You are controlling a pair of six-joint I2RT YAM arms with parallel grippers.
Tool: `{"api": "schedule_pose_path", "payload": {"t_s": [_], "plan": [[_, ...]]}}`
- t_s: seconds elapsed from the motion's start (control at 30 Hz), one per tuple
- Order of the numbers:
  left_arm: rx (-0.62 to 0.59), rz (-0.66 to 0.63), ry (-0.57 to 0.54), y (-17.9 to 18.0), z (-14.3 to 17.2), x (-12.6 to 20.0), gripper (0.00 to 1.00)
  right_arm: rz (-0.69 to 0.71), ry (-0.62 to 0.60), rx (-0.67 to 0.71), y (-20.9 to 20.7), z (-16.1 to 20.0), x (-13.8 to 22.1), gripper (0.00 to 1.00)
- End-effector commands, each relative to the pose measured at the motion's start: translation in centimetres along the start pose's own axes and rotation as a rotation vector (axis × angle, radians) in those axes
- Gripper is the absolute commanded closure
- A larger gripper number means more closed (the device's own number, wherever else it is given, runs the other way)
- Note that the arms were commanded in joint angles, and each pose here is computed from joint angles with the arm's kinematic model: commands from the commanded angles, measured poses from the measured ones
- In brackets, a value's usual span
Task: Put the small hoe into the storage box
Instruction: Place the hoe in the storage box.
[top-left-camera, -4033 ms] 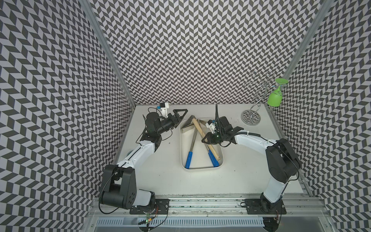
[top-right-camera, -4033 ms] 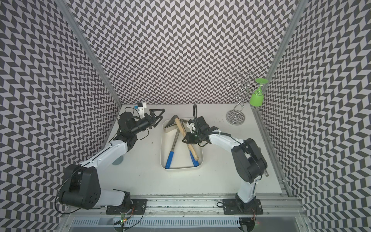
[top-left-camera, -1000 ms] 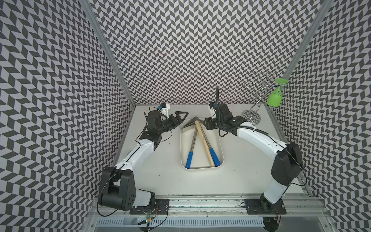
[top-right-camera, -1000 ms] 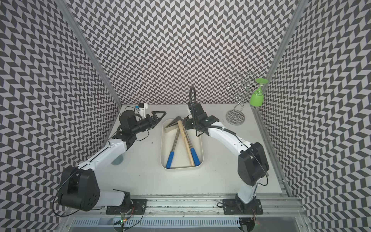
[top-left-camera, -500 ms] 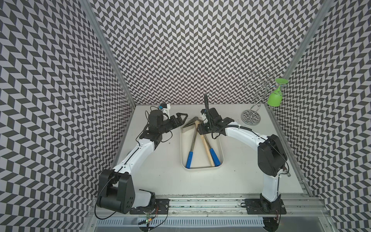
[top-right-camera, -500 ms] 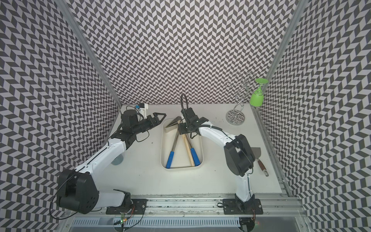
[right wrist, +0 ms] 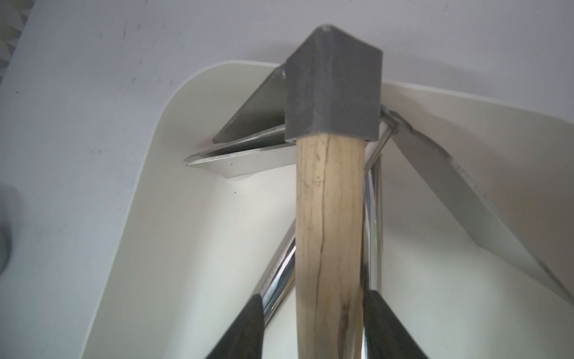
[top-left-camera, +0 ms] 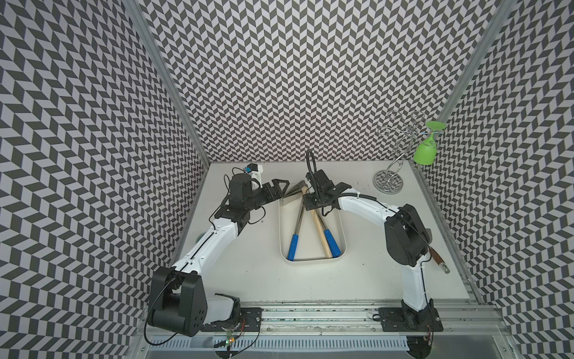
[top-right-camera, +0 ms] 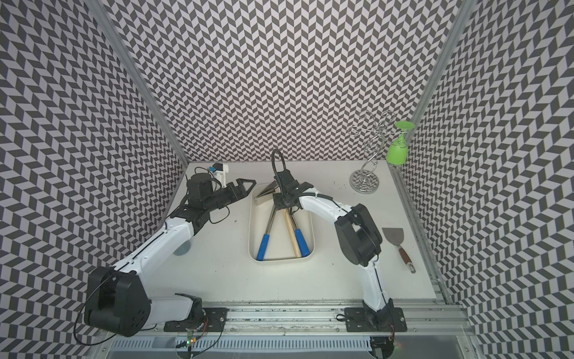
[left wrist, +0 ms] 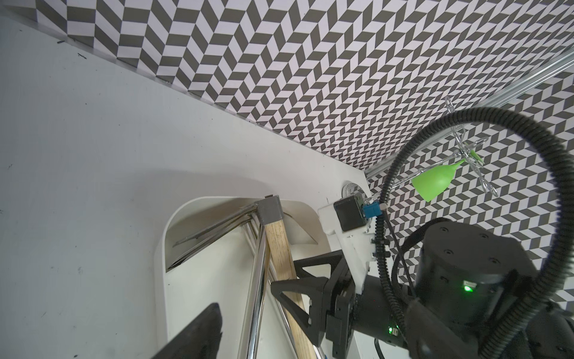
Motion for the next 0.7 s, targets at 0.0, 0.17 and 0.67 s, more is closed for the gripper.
{"api": "schedule_pose_path", "payload": {"t_s": [0.0, 0.17, 0.67], "plan": [[-0.022, 0.006, 0.002, -0.3, 0.2, 0.4, 0.08, 0.011, -0.027, 0.011, 0.3, -0.7, -0.2, 0.5], [-0.024, 0.007, 0.01, -0.2, 0.4, 0.3, 0.08, 0.012, -0.037, 0.011, 0.1, -1.0, -0.1, 0.54], [-0.052, 0.023, 0.0, -0.9, 0.1, 0.4, 0.01, 0.013, -0.125, -0.002, 0.5, -3.4, 3.5, 0.39]]}}
Point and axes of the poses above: each gripper's point midway between its finger pads, its own x axis back along the fingers, its own y axis along the line the jaws close on, z = x × y, the point moved 9 cm from there along x, back along the fingers
